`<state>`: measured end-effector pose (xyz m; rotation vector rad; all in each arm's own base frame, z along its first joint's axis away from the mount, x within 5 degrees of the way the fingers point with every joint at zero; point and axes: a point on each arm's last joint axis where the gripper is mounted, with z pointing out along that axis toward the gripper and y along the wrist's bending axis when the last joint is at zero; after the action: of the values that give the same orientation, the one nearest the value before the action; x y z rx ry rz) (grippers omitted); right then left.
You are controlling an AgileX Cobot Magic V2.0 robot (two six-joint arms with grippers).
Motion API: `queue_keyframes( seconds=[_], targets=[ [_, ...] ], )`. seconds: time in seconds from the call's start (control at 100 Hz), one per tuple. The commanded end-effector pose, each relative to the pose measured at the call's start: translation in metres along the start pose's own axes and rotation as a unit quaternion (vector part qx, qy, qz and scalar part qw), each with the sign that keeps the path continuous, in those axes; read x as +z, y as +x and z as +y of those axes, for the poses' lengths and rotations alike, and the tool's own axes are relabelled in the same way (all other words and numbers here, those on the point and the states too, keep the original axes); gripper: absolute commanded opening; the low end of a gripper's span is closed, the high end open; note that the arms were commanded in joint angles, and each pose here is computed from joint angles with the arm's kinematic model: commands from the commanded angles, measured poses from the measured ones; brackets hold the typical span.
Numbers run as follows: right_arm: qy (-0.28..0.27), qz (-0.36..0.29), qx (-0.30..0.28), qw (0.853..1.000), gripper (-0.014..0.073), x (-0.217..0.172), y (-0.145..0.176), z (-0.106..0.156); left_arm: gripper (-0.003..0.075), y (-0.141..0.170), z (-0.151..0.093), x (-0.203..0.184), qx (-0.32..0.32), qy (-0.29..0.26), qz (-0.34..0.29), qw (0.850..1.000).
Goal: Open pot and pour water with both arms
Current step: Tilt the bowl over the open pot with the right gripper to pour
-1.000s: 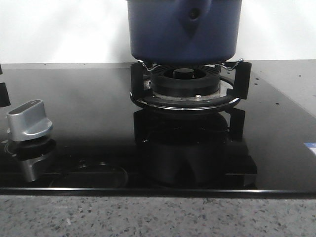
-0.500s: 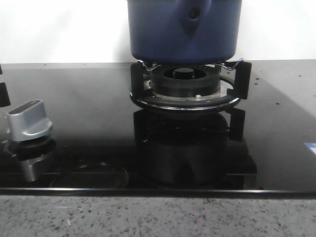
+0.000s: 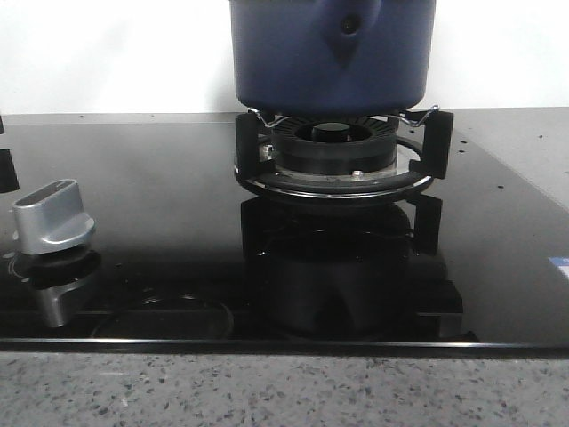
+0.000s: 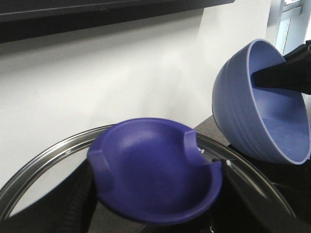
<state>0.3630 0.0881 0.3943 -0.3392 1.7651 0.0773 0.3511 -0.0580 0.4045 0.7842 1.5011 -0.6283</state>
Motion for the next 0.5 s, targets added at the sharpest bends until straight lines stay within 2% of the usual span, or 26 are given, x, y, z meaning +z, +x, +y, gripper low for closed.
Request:
queue_keyframes(
  seconds=[0.0, 0.22, 0.37, 0.49],
  targets=[
    [0.014, -0.089, 0.003, 0.996, -0.0068, -0.024, -0.035, -0.005, 0.0274, -0.036, -0.012, -0.014, 0.003, 0.001, -0.065, 0.998],
    [0.024, -0.148, 0.004, 0.989, -0.0068, -0.025, -0.036, -0.005, 0.0274, -0.036, -0.012, -0.014, 0.003, 0.001, -0.065, 0.998],
    [0.025, -0.185, 0.001, 0.982, -0.0068, -0.022, -0.024, 0.002, 0.0274, -0.036, -0.012, -0.014, 0.003, 0.002, -0.066, 0.998],
    [0.025, -0.255, -0.014, 0.967, -0.0068, -0.025, -0.015, 0.012, 0.0274, -0.036, -0.012, -0.014, 0.003, 0.002, -0.066, 0.998]
  ],
)
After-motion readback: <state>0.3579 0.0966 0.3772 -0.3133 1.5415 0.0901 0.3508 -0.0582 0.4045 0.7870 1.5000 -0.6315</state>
